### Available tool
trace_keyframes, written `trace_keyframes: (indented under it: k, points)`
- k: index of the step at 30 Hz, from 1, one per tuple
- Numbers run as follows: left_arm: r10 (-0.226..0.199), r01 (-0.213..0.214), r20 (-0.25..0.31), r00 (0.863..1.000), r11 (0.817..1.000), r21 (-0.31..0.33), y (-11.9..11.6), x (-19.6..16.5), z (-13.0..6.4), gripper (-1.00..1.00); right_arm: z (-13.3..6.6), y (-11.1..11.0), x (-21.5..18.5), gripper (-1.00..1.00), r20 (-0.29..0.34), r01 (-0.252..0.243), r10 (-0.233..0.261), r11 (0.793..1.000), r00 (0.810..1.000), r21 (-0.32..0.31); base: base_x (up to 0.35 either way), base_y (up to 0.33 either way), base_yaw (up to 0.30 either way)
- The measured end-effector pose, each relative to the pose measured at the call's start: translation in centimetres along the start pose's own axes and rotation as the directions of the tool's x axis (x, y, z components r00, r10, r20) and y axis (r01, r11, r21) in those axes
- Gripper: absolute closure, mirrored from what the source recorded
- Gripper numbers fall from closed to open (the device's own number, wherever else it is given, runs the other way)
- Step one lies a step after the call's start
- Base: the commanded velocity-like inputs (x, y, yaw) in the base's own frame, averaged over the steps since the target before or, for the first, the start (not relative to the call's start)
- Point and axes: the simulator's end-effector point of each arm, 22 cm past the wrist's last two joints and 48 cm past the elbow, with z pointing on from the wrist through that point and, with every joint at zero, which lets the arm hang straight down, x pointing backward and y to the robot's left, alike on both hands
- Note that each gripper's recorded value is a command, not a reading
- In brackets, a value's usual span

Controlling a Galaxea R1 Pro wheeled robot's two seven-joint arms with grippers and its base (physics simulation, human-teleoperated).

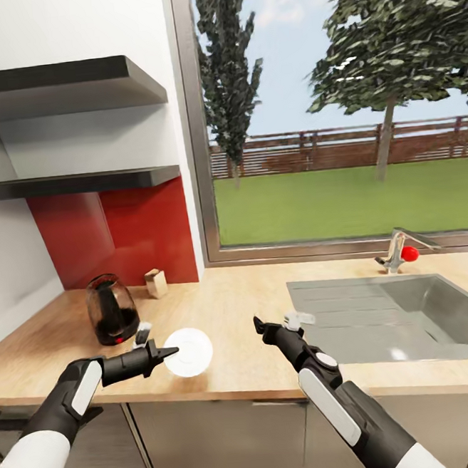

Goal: Set up a coffee station on the kitchen countertop: keep the coffee maker on the countertop, move the bottle of coffee from the kitchen shelf to the counter next to the coffee maker, place a paper coffee filter on top of the coffee maker, put the saucer next to the coffee maker with the coffee cup on the saucer, and place the electric kettle next to the coffee maker.

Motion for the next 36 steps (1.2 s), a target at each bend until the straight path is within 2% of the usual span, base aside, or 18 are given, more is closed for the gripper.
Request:
trace_keyframes:
  k: [3, 4, 10, 13, 16, 18, 23, 25, 28, 30, 32, 33, 34, 35, 36]
  points:
    - [-0.001, 0.001, -0.001, 1.0, 1.0, 0.021, -0.4, 0.1, 0.0, 1.0, 0.0, 0.0, 0.0, -1.0, 0.0, 0.001, -0.001, 1.0, 1.0, 0.0, -0.333, 0.0, -0.018]
    - [-0.009, 0.01, -0.016, 1.0, 1.0, 0.028, 0.0, 1.2, 0.0, 1.0, 0.0, 0.0, 0.0, -1.0, 0.0, 0.001, -0.001, 1.0, 1.0, 0.0, -0.334, 0.0, -0.165]
    - [-0.01, 0.011, -0.067, 0.998, 1.0, 0.013, 1.1, 4.1, 0.7, 1.0, -0.1, 0.0, -0.1, -1.0, 0.002, 0.002, -0.002, 1.0, 1.0, 0.001, -0.334, -0.024, -0.247]
    - [0.026, -0.024, -0.074, 0.997, 0.999, 0.022, 1.2, 5.2, 1.2, 1.0, -0.1, 0.0, -0.2, -1.0, 0.005, 0.003, -0.003, 1.0, 1.0, 0.001, -0.241, -0.047, -0.28]
    - [0.044, -0.039, -0.124, 0.991, 0.999, 0.036, 1.5, 7.9, 1.8, 1.0, -0.2, 0.1, -0.3, -1.0, 0.007, 0.004, -0.004, 1.0, 1.0, 0.0, -0.068, -0.012, -0.282]
    - [0.048, -0.043, -0.147, 0.988, 0.998, 0.036, 2.6, 10.5, 1.9, 1.0, -0.2, 0.1, -0.4, -1.0, 0.007, 0.004, -0.004, 1.0, 1.0, 0.0, -0.018, -0.003, -0.283]
    - [0.059, -0.058, -0.138, 0.989, 0.998, 0.009, 6.1, 15.4, 1.3, 1.0, -0.2, -0.3, 0.1, -1.0, -0.002, 0.007, -0.007, 1.0, 1.0, 0.011, -0.005, -0.001, -0.284]
    - [0.064, -0.067, -0.13, 0.989, 0.998, -0.017, 8.6, 18.6, 0.5, 1.0, 0.2, -2.5, 2.6, -1.0, -0.053, 0.015, -0.012, 0.998, 0.999, 0.058, -0.001, 0.0, -0.284]
    - [0.056, -0.061, -0.117, 0.992, 0.997, -0.044, 10.6, 20.8, -0.2, 1.0, 0.4, -5.1, 5.4, -1.0, -0.104, 0.025, -0.013, 0.993, 0.994, 0.115, 0.0, 0.0, -0.284]
    - [0.031, -0.04, -0.101, 0.994, 0.995, -0.089, 13.5, 23.3, -1.2, 1.0, 0.3, -9.0, 8.6, -1.0, -0.135, 0.034, -0.007, 0.98, 0.991, 0.197, 0.0, 0.0, -0.284]
    - [0.012, -0.023, -0.082, 0.997, 0.992, -0.123, 15.6, 25.1, -2.0, 1.0, -0.6, -14.0, 12.2, -1.0, -0.168, 0.059, -0.008, 0.953, 0.986, 0.298, 0.0, 0.0, -0.284]
    - [0.011, -0.021, -0.074, 0.997, 0.99, -0.136, 16.3, 25.7, -2.3, 1.0, -1.8, -17.5, 14.5, -1.0, -0.186, 0.081, -0.012, 0.927, 0.982, 0.366, 0.0, 0.0, -0.284]
    - [0.01, -0.02, -0.069, 0.998, 0.99, -0.14, 16.5, 25.8, -2.4, 1.0, -2.8, -19.6, 16.0, -1.0, -0.2, 0.096, -0.015, 0.909, 0.98, 0.406, 0.0, 0.0, -0.284]
    - [0.009, -0.018, -0.067, 0.998, 0.989, -0.145, 16.7, 26.1, -2.5, 1.0, -4.5, -22.7, 17.9, -1.0, -0.219, 0.124, -0.022, 0.878, 0.975, 0.463, 0.0, 0.0, -0.284]
    - [0.008, -0.017, -0.066, 0.998, 0.989, -0.146, 16.7, 26.1, -2.5, 1.0, -5.7, -24.5, 19.2, -1.0, -0.238, 0.144, -0.026, 0.858, 0.971, 0.494, 0.0, 0.0, -0.284]
